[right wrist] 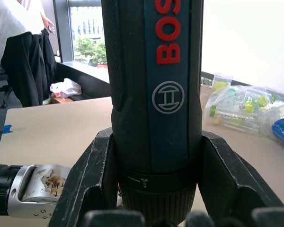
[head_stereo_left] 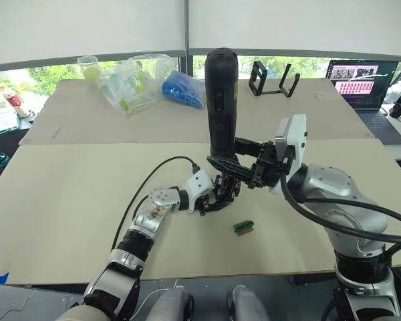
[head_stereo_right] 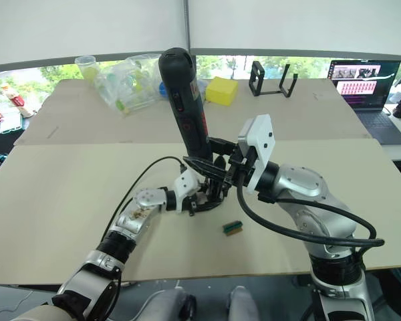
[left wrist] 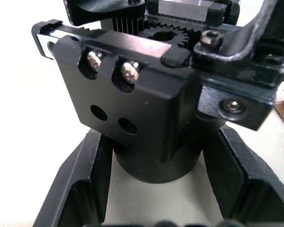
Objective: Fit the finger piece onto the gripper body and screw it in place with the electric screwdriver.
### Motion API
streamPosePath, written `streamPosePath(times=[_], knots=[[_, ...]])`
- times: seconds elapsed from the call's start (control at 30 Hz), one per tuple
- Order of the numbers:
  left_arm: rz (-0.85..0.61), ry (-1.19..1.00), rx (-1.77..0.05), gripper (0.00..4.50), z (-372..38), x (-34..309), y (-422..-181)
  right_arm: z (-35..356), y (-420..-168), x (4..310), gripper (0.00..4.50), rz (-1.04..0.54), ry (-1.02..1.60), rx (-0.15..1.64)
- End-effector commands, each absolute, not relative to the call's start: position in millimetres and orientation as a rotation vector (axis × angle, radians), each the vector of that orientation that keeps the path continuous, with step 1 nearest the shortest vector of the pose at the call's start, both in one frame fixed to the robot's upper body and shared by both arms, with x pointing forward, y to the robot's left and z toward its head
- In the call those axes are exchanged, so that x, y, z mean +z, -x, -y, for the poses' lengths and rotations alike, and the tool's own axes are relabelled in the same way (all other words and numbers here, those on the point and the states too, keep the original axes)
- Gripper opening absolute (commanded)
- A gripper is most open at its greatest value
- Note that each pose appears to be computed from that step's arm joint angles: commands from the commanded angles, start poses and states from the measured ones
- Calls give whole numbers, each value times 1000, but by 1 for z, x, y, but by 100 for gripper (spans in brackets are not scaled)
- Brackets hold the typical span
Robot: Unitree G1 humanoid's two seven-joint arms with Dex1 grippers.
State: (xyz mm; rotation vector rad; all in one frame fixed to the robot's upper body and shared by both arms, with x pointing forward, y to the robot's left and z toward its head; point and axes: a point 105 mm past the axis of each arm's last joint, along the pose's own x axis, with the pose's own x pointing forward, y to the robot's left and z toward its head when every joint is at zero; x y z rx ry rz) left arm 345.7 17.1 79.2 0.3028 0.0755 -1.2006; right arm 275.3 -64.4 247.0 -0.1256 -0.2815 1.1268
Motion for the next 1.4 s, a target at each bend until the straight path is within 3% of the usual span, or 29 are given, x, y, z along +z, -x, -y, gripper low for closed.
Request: streamPosePath(times=[0.03,1.4], knots=[[-10,-296,-1206,227,-12,95,-346,65,-268,263,191,378,138,1130],[-6,-301,-1204,227,-11,96,-347,66,-269,263,191,376,134,1126]])
